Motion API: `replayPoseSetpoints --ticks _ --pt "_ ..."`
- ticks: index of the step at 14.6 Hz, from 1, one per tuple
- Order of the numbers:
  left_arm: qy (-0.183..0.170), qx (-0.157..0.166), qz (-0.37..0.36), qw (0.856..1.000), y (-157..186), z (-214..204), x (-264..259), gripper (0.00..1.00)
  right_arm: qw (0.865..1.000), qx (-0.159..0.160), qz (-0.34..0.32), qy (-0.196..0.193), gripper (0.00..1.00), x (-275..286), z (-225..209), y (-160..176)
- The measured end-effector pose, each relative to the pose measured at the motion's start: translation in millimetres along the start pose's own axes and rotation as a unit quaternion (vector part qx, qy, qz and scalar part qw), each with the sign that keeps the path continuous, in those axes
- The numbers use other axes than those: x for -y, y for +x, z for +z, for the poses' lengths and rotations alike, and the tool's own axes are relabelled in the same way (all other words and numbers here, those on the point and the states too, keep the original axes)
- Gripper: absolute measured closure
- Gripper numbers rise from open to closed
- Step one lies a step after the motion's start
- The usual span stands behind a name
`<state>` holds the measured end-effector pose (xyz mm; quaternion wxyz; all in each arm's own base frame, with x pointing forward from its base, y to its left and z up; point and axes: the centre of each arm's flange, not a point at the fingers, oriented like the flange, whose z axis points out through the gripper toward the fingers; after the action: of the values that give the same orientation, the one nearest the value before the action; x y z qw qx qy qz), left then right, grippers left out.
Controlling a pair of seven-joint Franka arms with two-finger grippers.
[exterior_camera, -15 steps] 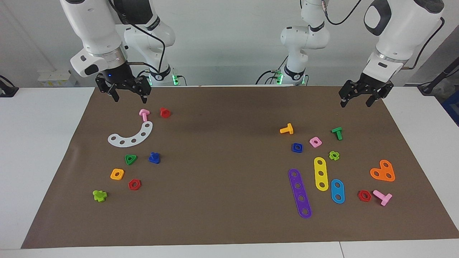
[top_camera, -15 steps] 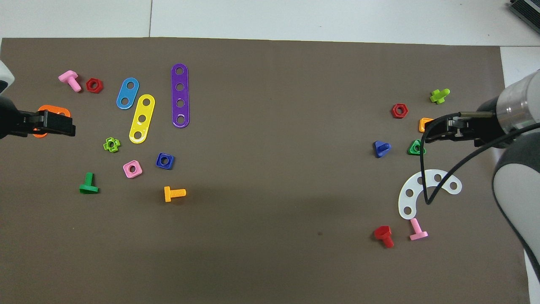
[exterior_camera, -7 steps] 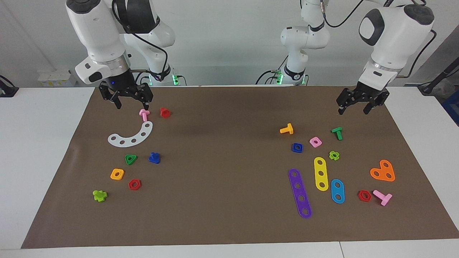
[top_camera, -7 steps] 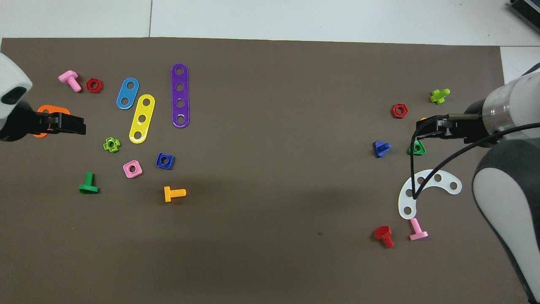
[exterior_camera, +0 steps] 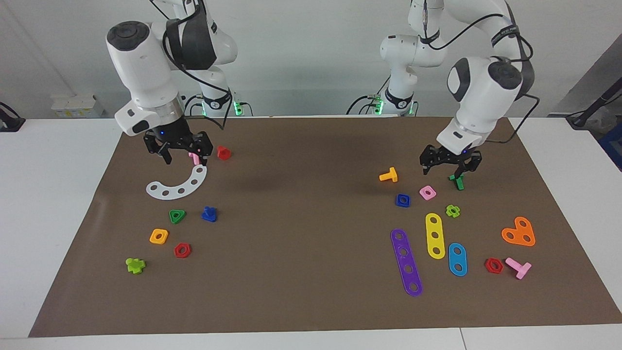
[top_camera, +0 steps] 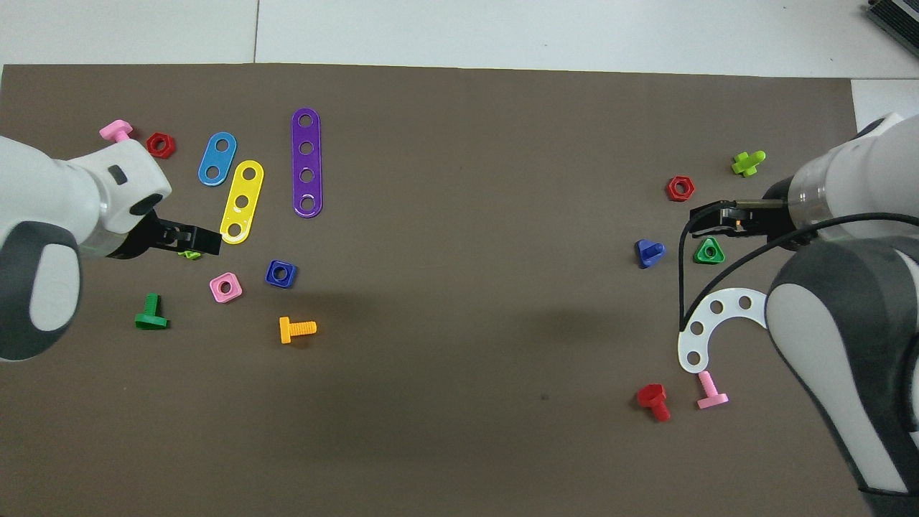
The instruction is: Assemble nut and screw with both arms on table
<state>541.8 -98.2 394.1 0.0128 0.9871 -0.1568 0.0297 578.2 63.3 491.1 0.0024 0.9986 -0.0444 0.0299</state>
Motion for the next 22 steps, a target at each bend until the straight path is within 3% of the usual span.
replayPoseSetpoints --ticks 6,11,14,15,18,19,20,22 --pt "0.007 -0.003 0.039 0.999 -9 82 -33 0.08 1.0 -0.001 -0.016 0.004 0.05 -2 86 16" --pt "0.012 -0.013 0.046 0.999 -4 106 -40 0.08 1.0 -0.001 -0.018 0.006 0.09 -3 142 10" --pt "0.013 -0.013 0.056 0.998 -3 114 -45 0.11 1.0 -0.003 -0.022 0.004 0.19 -4 161 6" --pt "0.013 -0.014 0.061 0.998 -2 113 -45 0.17 1.0 -0.001 -0.022 0.002 0.19 -6 164 5" --pt "0.012 -0.007 0.065 0.998 -2 110 -45 0.48 1.0 0.003 -0.021 0.0 0.26 -13 169 2" --pt "0.012 -0.004 0.065 0.998 -3 110 -45 0.48 1.0 0.004 -0.022 -0.001 0.39 -13 170 2" --pt "0.011 -0.003 0.065 0.998 -3 110 -44 0.48 1.0 0.004 -0.022 -0.001 0.46 -13 170 2" --pt "0.011 0.0 0.064 0.998 -3 110 -44 0.48 1.0 0.004 -0.022 -0.001 0.52 -13 170 2"
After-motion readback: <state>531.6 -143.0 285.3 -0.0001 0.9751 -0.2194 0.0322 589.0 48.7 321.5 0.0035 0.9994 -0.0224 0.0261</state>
